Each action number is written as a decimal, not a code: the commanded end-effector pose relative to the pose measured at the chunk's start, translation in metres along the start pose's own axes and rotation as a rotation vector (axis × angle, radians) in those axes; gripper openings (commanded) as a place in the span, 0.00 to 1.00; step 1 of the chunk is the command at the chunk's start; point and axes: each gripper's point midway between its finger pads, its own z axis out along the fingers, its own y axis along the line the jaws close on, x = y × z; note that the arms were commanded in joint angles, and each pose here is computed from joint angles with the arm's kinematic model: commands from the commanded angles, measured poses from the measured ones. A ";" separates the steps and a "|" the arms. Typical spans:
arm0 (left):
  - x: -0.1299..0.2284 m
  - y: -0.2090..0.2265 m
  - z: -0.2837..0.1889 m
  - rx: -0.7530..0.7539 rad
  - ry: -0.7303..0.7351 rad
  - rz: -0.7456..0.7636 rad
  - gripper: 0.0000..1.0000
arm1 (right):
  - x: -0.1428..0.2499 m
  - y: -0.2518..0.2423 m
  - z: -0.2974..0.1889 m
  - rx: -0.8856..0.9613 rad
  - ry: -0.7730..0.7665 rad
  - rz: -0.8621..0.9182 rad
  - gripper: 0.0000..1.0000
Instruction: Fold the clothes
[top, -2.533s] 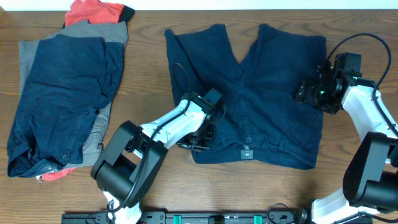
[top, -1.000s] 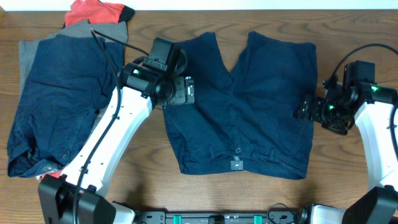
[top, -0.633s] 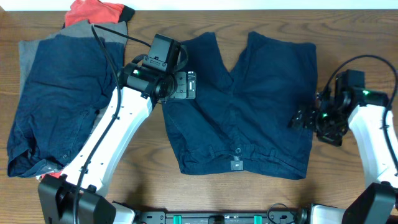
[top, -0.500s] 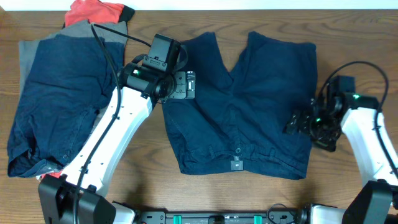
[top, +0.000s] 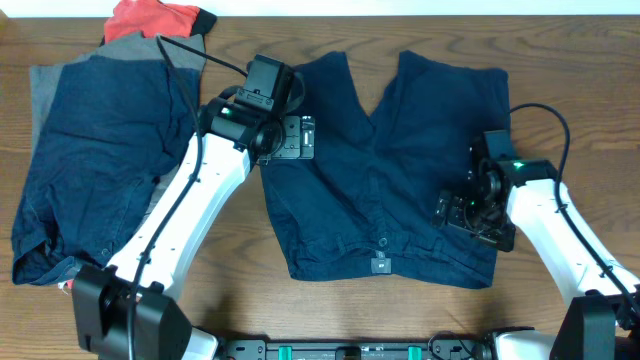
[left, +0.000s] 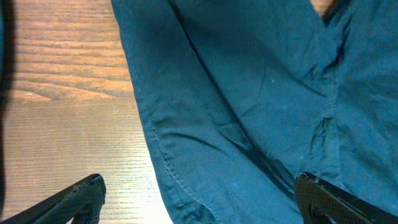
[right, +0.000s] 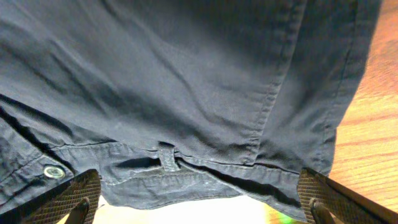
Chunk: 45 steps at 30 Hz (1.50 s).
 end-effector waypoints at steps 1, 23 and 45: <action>-0.001 0.004 0.006 -0.019 0.009 0.006 0.98 | 0.007 -0.006 0.008 0.040 0.009 0.026 0.99; -0.009 0.002 0.020 -0.021 -0.009 0.039 0.98 | -0.030 -0.073 0.074 0.061 0.104 0.219 0.99; 0.001 0.003 0.081 -0.050 0.086 0.044 0.98 | -0.273 -0.111 0.050 0.141 -0.587 0.263 0.91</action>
